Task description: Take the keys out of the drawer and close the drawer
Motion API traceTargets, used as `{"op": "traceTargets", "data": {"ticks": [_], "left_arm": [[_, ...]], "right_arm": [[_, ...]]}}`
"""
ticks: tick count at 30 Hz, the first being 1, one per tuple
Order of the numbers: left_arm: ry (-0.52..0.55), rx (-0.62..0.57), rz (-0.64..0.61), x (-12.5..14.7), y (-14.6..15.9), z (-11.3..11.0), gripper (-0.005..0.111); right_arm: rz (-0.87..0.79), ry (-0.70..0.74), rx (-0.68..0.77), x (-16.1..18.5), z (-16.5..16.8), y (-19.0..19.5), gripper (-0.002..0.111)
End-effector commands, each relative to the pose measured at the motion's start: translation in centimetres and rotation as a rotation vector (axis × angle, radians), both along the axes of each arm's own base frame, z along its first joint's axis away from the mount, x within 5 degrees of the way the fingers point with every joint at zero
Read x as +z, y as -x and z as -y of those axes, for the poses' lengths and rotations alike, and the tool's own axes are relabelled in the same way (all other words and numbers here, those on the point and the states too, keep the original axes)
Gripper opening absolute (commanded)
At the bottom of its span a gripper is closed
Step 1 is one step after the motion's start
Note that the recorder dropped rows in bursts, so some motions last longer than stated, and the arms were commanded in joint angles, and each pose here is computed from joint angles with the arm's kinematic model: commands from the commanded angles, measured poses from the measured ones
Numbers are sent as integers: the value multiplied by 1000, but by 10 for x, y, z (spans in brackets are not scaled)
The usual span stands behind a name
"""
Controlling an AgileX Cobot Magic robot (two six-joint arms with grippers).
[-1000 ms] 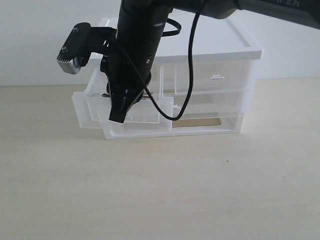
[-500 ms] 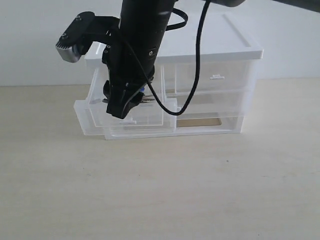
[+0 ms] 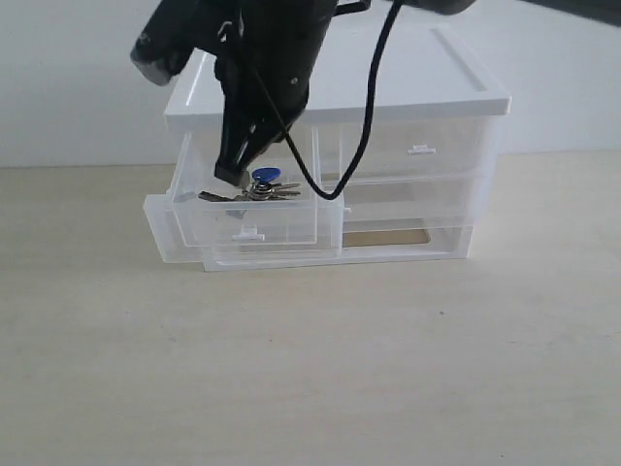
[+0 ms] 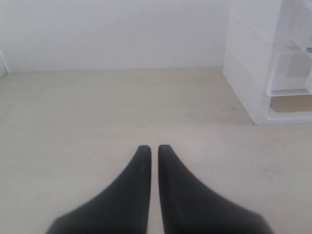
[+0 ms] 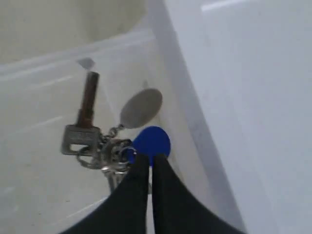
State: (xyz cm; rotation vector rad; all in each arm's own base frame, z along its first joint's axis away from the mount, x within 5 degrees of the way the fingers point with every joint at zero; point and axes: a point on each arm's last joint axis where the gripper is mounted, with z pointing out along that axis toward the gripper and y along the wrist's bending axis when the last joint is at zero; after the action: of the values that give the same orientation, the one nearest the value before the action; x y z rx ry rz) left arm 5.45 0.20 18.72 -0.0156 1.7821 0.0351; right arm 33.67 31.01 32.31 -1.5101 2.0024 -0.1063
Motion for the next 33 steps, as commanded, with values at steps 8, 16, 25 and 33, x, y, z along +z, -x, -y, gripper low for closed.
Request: {"op": "traceTargets", "data": {"ticks": [8, 16, 25, 33], "left_arm": [[0, 3, 3, -1, 0, 0, 4], [0, 3, 3, -1, 0, 0, 4], [0, 3, 3, -1, 0, 0, 4], [0, 3, 3, -1, 0, 0, 4]], "right_arm": [[206, -77, -94, 4, -1, -23, 0], [257, -73, -137, 7, 4, -30, 0], [142, -24, -250, 2, 35, -41, 0], [162, -92, -240, 26, 41, -33, 0]]}}
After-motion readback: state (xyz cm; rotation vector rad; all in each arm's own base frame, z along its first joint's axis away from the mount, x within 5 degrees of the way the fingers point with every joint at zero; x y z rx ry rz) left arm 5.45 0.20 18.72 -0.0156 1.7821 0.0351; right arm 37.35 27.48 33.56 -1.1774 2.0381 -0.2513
